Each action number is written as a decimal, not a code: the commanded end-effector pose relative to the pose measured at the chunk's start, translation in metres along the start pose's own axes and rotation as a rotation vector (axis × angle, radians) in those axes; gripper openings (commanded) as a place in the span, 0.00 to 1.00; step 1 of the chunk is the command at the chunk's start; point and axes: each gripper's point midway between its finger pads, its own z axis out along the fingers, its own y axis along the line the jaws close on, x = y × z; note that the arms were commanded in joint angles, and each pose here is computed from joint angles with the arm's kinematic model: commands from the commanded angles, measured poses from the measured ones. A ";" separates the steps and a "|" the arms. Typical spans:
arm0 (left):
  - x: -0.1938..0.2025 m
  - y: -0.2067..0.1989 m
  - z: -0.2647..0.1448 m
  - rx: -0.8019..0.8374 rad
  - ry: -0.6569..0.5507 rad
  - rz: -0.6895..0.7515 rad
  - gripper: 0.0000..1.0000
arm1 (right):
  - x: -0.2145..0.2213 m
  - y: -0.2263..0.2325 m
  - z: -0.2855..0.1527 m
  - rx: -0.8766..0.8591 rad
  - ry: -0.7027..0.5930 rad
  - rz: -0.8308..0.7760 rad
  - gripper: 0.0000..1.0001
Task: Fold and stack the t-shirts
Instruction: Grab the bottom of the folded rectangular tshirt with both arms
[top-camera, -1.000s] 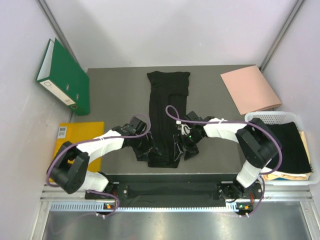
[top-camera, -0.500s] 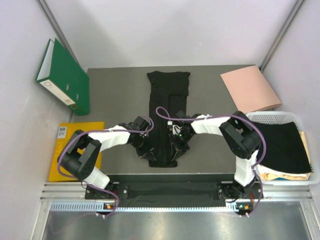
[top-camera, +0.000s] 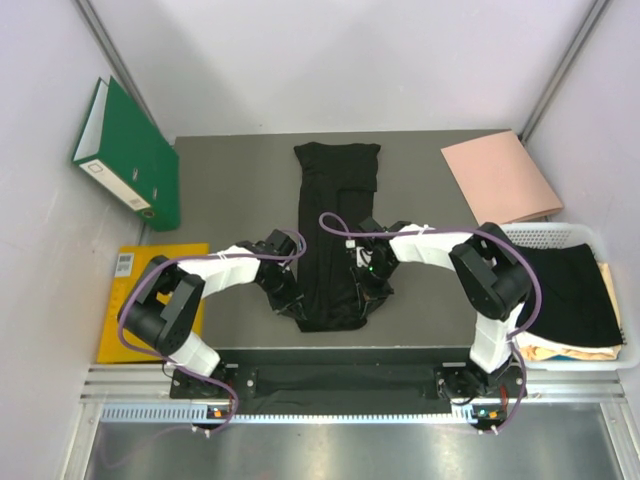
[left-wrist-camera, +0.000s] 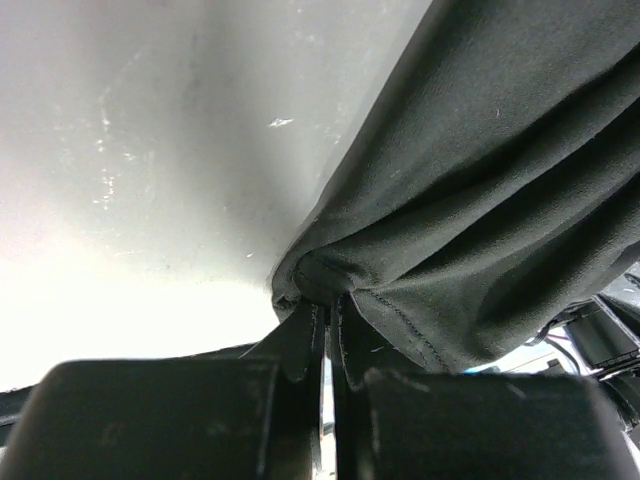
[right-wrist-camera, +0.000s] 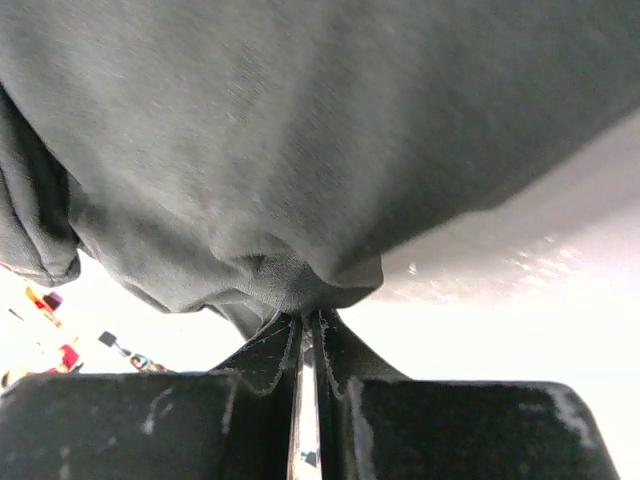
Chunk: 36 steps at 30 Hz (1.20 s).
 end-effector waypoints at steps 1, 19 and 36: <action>-0.005 0.004 0.001 -0.034 -0.005 0.023 0.00 | 0.019 -0.036 -0.006 0.143 0.027 -0.029 0.00; 0.007 -0.008 -0.040 0.139 -0.114 0.079 0.86 | 0.025 -0.022 0.002 0.024 0.043 -0.040 0.01; 0.018 -0.012 0.030 0.136 0.068 0.007 0.34 | 0.019 -0.013 -0.011 0.008 0.017 -0.058 0.03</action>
